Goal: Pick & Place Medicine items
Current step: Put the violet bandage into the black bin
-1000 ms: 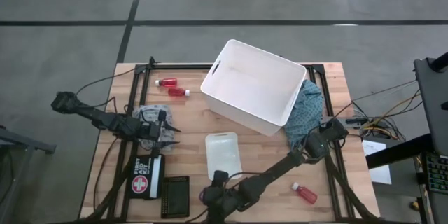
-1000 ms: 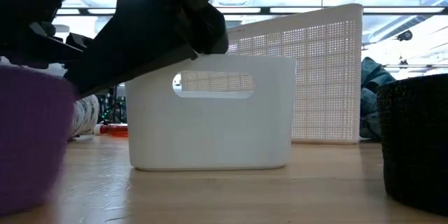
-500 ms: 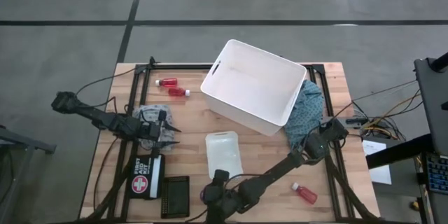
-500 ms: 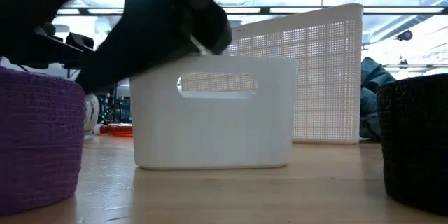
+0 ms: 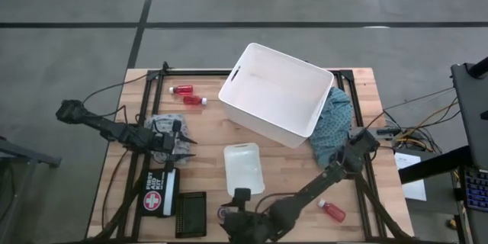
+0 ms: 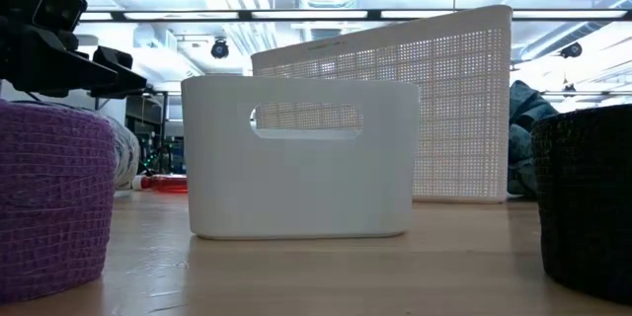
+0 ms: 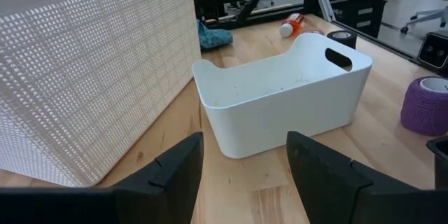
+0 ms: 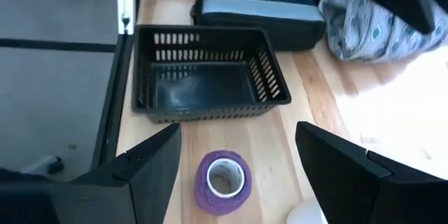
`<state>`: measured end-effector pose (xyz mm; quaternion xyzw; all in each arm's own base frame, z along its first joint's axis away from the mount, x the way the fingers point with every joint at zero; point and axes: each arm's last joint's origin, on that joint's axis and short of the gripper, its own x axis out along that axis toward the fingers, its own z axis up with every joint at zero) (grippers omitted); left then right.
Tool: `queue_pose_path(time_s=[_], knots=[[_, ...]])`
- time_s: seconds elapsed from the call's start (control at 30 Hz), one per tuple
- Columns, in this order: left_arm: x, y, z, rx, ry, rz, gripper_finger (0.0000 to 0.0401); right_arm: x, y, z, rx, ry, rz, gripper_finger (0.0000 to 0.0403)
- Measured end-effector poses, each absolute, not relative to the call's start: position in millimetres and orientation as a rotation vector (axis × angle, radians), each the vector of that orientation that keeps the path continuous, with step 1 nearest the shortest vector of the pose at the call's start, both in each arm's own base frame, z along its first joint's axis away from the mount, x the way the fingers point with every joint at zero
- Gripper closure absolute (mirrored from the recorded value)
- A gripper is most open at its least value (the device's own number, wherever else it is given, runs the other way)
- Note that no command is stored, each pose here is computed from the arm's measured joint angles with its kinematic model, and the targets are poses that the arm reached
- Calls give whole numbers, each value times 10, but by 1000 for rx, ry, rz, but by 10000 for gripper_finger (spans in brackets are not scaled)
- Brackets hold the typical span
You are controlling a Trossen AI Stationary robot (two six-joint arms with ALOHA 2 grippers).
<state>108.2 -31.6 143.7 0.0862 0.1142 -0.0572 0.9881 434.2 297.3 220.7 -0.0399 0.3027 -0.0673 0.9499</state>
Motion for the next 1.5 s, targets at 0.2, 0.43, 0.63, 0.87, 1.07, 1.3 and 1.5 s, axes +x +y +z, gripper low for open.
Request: queue_pose_path(time_s=[0.2,0.43,0.63,0.87,1.07,1.3,1.5], knots=[[1082,-316,1438,172,229,-115,192,4261,3094,2317,-138,575,-74,133],[1082,-316,1439,172,229,-115,192,4291,3176,2549,-159,489,200,134],[1082,-316,1438,172,229,-115,192,4385,3037,2575,-170,494,224,134],[1082,-316,1439,173,228,-115,192,4471,2968,2592,-180,450,286,134],[1082,-316,1438,174,229,-115,192,4637,2815,2411,-104,236,198,133],[1082,-316,1438,174,229,-115,192,4511,2602,2245,-148,142,182,133],[1082,-316,1437,174,229,-115,192,4065,2303,2482,-114,139,171,133]])
